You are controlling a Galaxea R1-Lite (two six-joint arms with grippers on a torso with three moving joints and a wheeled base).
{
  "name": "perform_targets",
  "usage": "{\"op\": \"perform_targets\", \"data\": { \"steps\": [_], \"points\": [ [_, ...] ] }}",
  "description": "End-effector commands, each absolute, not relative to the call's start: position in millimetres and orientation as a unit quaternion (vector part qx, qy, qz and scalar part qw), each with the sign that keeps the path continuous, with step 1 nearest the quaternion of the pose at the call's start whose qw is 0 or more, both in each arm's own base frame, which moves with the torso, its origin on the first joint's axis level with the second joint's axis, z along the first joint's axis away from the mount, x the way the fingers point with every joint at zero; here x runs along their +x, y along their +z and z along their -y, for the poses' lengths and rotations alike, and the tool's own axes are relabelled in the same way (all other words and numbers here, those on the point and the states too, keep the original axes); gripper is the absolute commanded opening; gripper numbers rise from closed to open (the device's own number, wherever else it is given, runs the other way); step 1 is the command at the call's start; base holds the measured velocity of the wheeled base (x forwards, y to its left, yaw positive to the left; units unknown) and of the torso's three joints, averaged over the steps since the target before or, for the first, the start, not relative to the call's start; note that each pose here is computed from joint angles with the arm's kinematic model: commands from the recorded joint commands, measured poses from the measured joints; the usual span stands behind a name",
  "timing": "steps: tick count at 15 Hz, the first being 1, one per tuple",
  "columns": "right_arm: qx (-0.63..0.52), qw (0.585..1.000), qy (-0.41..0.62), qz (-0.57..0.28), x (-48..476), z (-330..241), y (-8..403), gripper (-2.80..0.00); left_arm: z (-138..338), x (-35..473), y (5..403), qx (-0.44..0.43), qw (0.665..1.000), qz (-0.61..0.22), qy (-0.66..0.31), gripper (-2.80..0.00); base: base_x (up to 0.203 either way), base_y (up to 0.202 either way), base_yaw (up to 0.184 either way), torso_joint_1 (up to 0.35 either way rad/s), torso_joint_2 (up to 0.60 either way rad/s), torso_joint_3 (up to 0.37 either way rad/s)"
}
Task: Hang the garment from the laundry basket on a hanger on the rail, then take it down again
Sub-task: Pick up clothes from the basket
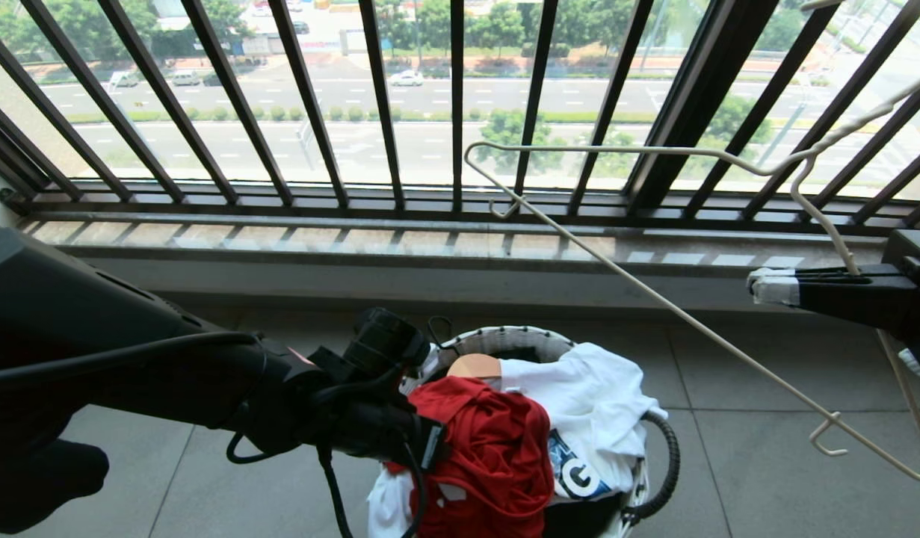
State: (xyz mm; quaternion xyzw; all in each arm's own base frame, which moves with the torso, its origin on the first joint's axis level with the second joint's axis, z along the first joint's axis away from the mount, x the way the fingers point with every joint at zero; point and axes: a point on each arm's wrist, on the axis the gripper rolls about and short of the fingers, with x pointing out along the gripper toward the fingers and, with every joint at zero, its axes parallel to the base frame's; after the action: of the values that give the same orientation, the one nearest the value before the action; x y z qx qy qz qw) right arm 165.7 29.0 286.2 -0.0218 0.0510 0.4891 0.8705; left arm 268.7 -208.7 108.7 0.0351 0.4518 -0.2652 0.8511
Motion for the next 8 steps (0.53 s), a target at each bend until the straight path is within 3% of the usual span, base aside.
{"op": "perform_targets", "data": {
  "steps": [1, 4, 8],
  "points": [
    [-0.022, 0.869, 0.491, -0.051, 166, -29, 286, -2.8, 210, 269, 106, 0.044, 0.855, -0.451, -0.253, -2.8, 0.0, 0.0, 0.0, 0.0, 0.0, 0.0],
    [-0.022, 0.87, 0.49, -0.05, 166, -28, 286, -2.8, 218, 245, 119, 0.072, 0.857, -0.442, -0.257, -2.8, 0.0, 0.0, 0.0, 0.0, 0.0, 0.0],
    [-0.022, 0.871, 0.489, -0.05, 166, -28, 286, -2.8, 226, 210, 125, 0.148, 0.814, -0.504, -0.25, -2.8, 0.0, 0.0, 0.0, 0.0, 0.0, 0.0]
  ]
}}
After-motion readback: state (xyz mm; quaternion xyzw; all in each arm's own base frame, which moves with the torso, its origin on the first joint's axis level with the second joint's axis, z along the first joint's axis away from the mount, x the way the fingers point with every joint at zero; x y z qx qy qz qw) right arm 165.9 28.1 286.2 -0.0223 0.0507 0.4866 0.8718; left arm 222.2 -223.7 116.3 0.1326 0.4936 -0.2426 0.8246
